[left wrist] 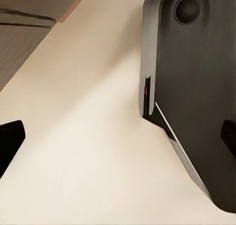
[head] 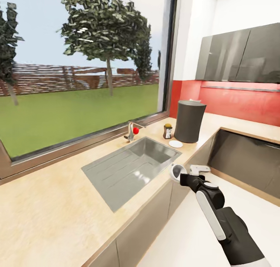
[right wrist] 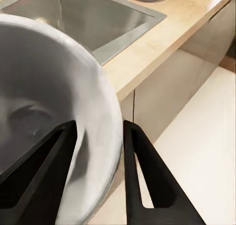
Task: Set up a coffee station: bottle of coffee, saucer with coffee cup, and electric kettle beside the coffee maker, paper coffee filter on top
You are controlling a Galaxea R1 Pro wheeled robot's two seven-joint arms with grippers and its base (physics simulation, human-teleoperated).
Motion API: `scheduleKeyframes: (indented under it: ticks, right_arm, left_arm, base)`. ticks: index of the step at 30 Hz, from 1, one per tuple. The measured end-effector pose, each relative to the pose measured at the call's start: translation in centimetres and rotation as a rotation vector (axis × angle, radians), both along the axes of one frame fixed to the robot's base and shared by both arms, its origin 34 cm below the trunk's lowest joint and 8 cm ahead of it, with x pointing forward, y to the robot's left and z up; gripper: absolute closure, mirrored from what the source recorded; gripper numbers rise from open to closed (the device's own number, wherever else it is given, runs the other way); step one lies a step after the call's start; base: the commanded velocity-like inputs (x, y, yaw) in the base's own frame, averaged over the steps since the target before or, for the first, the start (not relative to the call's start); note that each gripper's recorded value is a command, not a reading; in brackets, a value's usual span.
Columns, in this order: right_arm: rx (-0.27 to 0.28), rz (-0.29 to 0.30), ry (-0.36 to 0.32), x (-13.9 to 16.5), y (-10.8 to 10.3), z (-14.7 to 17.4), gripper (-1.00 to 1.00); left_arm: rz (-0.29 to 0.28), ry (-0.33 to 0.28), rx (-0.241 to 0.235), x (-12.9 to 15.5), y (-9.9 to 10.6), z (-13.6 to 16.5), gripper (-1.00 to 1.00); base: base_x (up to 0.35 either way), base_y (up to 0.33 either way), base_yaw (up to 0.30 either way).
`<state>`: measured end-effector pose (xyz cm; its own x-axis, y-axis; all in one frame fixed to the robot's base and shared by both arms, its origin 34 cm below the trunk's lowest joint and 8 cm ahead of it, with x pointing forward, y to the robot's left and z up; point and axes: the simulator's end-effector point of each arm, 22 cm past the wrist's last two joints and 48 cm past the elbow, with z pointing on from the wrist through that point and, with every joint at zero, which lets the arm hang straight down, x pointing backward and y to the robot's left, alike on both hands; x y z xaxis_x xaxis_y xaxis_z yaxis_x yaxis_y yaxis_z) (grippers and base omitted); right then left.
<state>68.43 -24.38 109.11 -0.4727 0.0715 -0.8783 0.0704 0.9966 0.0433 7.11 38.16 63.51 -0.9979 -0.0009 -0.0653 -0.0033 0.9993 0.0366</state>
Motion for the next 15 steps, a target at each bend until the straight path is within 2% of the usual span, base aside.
scheduleKeyframes:
  ticks: [9,15]
  right_arm:
    - [0.0,0.001,0.0,0.0,0.07,0.0,1.0]
    - [0.0,0.002,0.001,-0.01,0.1,-0.02,1.0]
  left_arm:
    - [0.002,0.0,0.002,0.0,0.04,0.0,-1.0]
    - [0.003,0.0,-0.001,-0.02,-0.16,-0.03,-1.0]
  base:
    - [0.231,-0.201,-0.28]
    - [0.239,-0.191,-0.065]
